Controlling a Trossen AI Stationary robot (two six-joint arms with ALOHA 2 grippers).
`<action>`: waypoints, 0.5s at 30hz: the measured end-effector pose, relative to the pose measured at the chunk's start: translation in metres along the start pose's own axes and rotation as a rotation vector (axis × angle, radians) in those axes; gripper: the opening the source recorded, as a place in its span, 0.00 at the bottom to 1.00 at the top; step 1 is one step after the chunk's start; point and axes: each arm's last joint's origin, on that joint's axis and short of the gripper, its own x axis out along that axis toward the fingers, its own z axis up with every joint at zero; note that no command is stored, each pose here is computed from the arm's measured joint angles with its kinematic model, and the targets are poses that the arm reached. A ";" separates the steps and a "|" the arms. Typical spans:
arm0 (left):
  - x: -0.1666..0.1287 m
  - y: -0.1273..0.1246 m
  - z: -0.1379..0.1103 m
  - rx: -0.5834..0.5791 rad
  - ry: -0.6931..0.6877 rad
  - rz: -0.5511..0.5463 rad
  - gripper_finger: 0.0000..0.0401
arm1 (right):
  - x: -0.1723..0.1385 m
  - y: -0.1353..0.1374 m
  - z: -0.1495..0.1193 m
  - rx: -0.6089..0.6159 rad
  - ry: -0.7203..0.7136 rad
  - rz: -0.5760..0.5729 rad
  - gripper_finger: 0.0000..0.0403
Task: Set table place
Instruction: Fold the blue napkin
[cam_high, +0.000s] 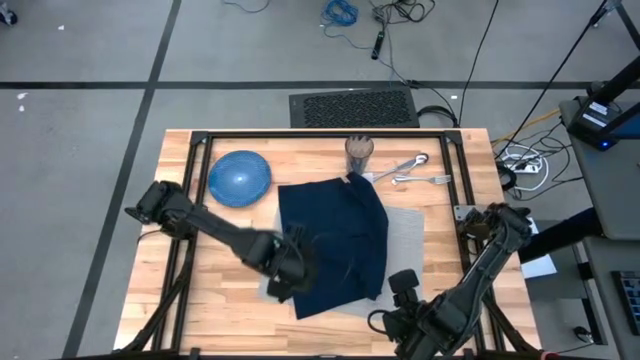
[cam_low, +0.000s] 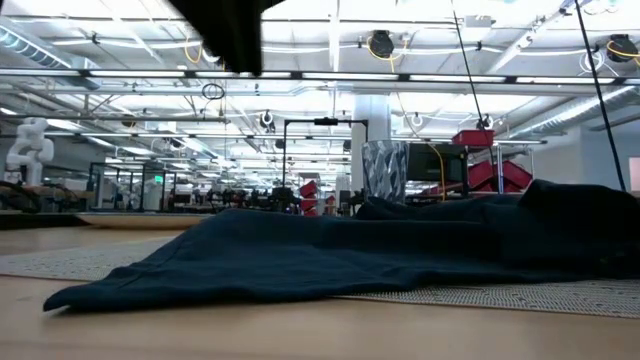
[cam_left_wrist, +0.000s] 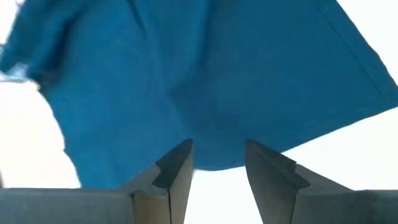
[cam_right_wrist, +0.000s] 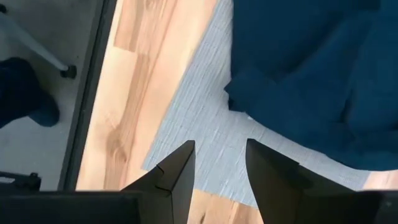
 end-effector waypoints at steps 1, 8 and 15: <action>0.007 -0.007 -0.004 -0.006 0.000 -0.005 0.32 | 0.003 0.001 -0.002 0.006 -0.008 -0.008 0.32; 0.041 -0.044 -0.017 -0.064 -0.105 -0.070 0.32 | 0.021 -0.001 -0.019 0.050 -0.031 -0.002 0.32; 0.042 -0.074 -0.011 -0.129 -0.243 -0.141 0.32 | 0.027 -0.012 -0.031 0.074 -0.082 0.000 0.32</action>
